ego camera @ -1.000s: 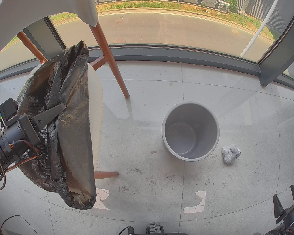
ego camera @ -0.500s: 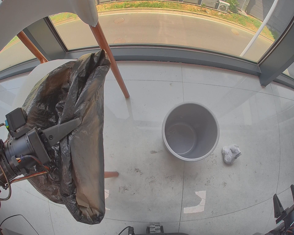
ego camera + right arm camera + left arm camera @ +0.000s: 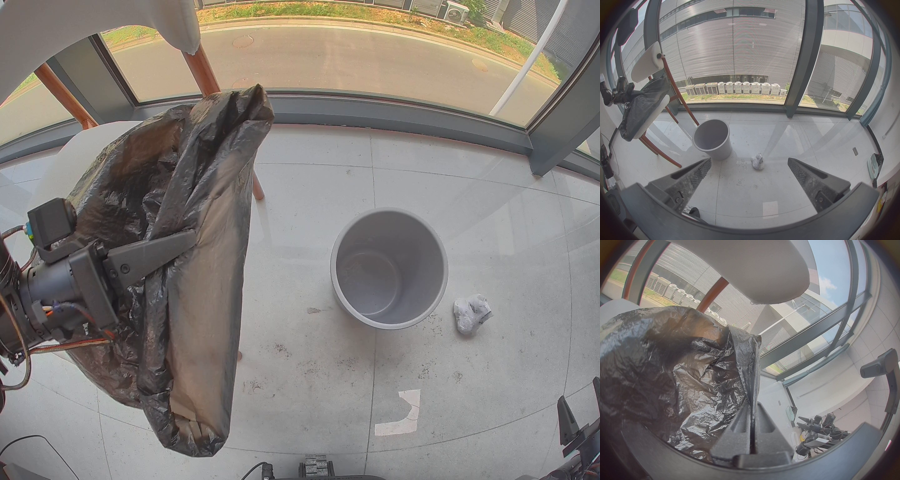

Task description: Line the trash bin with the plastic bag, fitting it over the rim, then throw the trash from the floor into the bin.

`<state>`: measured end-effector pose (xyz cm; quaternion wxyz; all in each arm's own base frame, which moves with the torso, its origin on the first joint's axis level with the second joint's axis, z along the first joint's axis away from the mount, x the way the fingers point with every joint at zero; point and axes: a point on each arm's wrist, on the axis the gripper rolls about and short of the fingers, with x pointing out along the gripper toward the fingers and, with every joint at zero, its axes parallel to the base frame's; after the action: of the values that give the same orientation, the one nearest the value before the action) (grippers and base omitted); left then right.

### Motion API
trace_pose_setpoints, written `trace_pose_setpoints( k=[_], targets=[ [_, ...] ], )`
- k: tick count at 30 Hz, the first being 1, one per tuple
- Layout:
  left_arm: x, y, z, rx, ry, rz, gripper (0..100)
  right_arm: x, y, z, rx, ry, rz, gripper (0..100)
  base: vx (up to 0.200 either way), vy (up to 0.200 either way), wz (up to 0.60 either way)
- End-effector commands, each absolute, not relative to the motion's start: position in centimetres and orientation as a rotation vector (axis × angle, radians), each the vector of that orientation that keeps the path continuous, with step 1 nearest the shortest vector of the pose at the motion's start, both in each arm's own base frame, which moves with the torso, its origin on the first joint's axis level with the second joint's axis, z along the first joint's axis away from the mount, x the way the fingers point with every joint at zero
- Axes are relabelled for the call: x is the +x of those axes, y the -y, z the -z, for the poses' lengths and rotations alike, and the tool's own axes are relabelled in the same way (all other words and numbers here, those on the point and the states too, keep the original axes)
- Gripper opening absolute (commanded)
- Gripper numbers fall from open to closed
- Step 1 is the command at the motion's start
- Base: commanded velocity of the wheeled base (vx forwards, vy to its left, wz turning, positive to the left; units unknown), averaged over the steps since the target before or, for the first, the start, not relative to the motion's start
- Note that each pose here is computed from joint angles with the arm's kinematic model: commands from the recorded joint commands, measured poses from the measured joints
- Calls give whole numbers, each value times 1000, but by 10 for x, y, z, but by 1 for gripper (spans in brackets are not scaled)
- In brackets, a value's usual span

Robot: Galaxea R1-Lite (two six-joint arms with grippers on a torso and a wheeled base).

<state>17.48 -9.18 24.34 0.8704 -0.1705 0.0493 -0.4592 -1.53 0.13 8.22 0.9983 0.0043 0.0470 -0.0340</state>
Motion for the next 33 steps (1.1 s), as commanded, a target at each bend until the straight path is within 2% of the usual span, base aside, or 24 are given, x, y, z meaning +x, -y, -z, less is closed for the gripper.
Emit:
trace_pose_setpoints(
  k=[1,16,25,33],
  targets=[
    [202,105,-239,-305,-121,965,0,-14,-1,-77,11,-112,68,100,0,0,0],
    [201,162,-235,-269,-159,1142,0,-14,-1,-77,6,-112,69,100,0,0,0],
    [213,202,-217,-327,-2,1153,0,-14,-1,-77,5,-112,66,100,0,0,0],
    [209,239,-194,-375,12,1200,0,-18,0,-76,-10,-67,-14,100,0,0,0]
  ],
)
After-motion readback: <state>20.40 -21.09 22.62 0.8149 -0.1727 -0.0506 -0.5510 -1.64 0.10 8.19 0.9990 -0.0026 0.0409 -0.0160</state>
